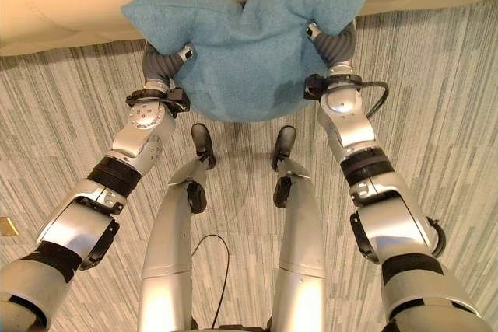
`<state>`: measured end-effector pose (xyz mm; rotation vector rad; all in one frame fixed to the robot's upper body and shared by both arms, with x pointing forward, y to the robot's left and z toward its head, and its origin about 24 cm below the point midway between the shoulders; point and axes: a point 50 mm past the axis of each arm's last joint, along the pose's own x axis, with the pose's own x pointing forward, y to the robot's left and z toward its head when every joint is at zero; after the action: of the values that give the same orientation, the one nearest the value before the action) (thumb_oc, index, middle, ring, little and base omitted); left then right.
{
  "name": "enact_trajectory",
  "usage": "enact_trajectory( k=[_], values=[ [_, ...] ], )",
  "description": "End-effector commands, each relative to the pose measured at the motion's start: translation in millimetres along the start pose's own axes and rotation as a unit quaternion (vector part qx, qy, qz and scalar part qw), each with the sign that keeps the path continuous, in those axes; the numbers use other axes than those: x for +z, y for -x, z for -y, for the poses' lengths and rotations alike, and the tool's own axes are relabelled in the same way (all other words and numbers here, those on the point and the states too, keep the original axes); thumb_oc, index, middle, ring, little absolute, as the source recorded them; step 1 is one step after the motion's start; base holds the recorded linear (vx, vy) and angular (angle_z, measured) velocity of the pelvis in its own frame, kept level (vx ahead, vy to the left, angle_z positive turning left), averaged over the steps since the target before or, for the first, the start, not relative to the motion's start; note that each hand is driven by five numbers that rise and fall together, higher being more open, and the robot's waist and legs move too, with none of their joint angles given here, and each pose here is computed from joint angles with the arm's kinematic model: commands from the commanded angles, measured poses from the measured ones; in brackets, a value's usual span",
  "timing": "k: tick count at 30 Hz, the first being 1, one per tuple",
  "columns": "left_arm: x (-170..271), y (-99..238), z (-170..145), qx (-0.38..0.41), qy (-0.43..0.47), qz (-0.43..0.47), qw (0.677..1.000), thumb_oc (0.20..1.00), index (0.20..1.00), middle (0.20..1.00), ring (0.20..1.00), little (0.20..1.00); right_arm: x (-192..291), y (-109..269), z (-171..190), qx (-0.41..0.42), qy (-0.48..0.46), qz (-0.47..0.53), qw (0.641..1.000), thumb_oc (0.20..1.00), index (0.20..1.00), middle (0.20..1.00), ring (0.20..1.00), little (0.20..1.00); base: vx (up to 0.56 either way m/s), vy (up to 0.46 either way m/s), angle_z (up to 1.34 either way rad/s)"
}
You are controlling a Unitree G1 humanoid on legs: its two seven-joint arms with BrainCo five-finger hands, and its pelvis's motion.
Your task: Pick up all the scattered cushions and arrange them neatly on the sofa.
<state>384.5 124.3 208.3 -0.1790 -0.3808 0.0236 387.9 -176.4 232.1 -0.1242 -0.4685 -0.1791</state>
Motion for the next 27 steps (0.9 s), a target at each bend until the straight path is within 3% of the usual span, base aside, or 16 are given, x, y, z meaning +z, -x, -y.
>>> enact_trajectory(
  k=[1, 5, 16, 22, 27],
  values=[
    [29.8, 12.4, 29.4, -0.076, 0.052, 0.11, 0.99, 0.2, 0.2, 0.2, 0.2, 0.2, 37.1, 12.3, -27.3, 0.05, -0.036, 0.13, 0.99, 0.2, 0.2, 0.2, 0.2, 0.2, 0.01, -0.042, 0.03],
    [14.9, 34.8, 15.3, -0.08, 0.045, 0.106, 0.99, 0.2, 0.2, 0.2, 0.2, 0.2, 12.9, 39.4, -20.4, 0.058, -0.035, 0.113, 0.991, 0.2, 0.2, 0.2, 0.2, 0.2, -0.03, -0.03, 0.06],
    [-54.0, 119.6, -43.3, -0.028, 0.042, -0.008, 0.999, 0.2, 0.2, 0.2, 0.2, 0.2, -61.3, 131.0, 9.5, 0.081, -0.012, -0.017, 0.997, 0.2, 0.2, 0.2, 0.2, 0.2, 0.16, -0.037, 0.08],
    [-77.8, 159.2, -68.0, 0.008, 0.034, -0.075, 0.997, 0.2, 0.2, 0.2, 0.2, 0.2, -77.9, 161.8, 24.1, 0.078, 0.007, -0.064, 0.995, 0.2, 0.2, 0.2, 0.2, 0.2, 0.18, -0.009, 0.03],
    [-86.6, 171.8, -73.1, 0.013, 0.023, -0.104, 0.994, 0.2, 0.2, 0.2, 0.2, 0.2, -88.4, 176.7, 27.1, 0.073, 0.004, -0.096, 0.993, 0.2, 0.2, 0.2, 0.2, 0.2, 0.09, -0.032, -0.01]
  ],
)
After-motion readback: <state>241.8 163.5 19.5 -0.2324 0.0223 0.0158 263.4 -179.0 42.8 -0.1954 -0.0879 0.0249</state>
